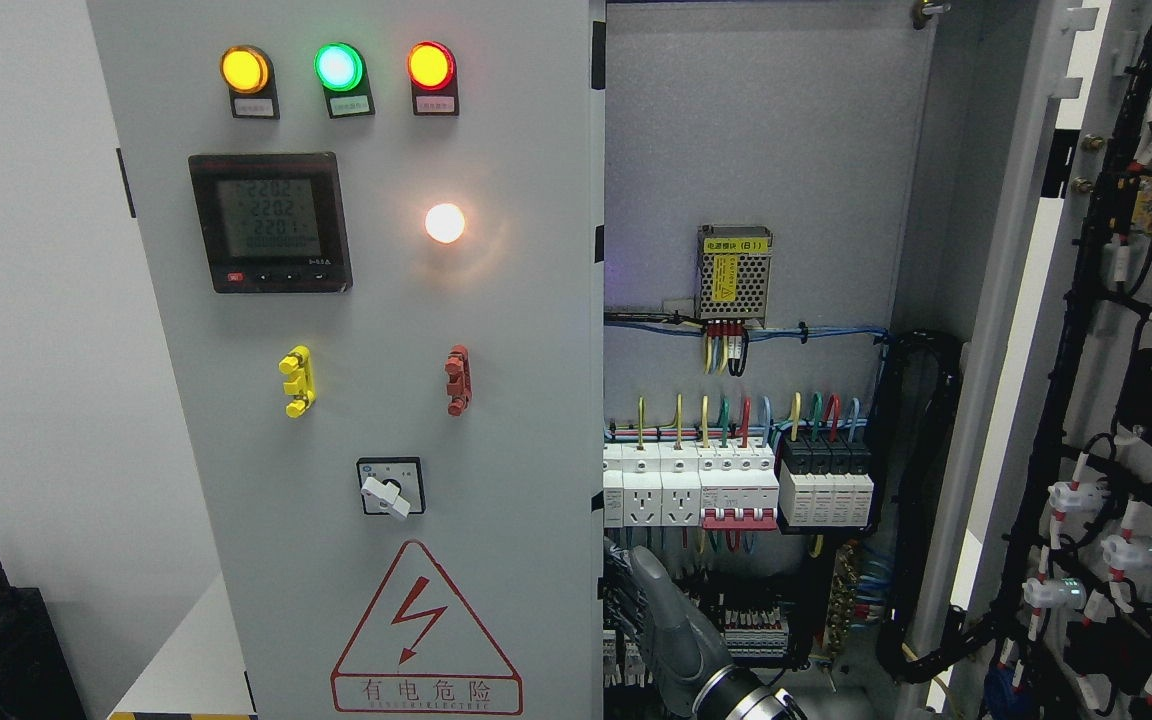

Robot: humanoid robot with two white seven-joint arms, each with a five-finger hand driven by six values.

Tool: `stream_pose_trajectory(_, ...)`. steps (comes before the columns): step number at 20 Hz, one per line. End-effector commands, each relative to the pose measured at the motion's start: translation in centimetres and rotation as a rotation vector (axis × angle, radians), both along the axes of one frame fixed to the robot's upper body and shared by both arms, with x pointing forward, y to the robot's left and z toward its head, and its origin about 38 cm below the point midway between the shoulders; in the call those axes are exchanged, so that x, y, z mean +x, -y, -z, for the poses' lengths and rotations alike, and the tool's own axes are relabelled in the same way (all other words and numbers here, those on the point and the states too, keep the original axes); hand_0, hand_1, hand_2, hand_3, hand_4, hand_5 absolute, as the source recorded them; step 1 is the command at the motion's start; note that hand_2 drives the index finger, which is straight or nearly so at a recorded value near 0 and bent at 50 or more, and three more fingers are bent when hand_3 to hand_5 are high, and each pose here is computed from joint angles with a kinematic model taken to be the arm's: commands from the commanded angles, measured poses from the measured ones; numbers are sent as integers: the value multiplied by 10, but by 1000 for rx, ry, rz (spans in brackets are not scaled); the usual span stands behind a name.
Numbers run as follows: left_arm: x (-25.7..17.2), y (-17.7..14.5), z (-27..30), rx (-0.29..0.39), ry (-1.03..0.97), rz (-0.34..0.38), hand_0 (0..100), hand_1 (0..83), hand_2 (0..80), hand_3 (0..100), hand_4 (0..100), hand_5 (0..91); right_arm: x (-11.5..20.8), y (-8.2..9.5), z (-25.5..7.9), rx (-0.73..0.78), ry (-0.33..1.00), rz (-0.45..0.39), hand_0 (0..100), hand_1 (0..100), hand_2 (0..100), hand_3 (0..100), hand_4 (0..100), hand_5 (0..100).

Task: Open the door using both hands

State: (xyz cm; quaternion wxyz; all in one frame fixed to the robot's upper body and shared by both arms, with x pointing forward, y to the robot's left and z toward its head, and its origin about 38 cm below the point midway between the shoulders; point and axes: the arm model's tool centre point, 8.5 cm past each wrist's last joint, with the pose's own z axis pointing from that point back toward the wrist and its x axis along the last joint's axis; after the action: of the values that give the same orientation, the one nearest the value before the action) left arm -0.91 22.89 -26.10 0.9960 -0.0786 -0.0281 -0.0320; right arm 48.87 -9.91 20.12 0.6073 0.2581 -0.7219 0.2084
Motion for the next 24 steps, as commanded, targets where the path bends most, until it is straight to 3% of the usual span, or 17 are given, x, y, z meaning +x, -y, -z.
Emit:
stream_pose_trajectory(1,6,0,0,0,10,-7,0,0,0,0,42,0,1,1,-2,2,-2,-6,0,0,0,0,0,0)
stream_pose_trajectory(24,6,0,0,0,10,-7,0,0,0,0,42,0,-1,0,-7,20,1,-86,0,0,0,0,0,0)
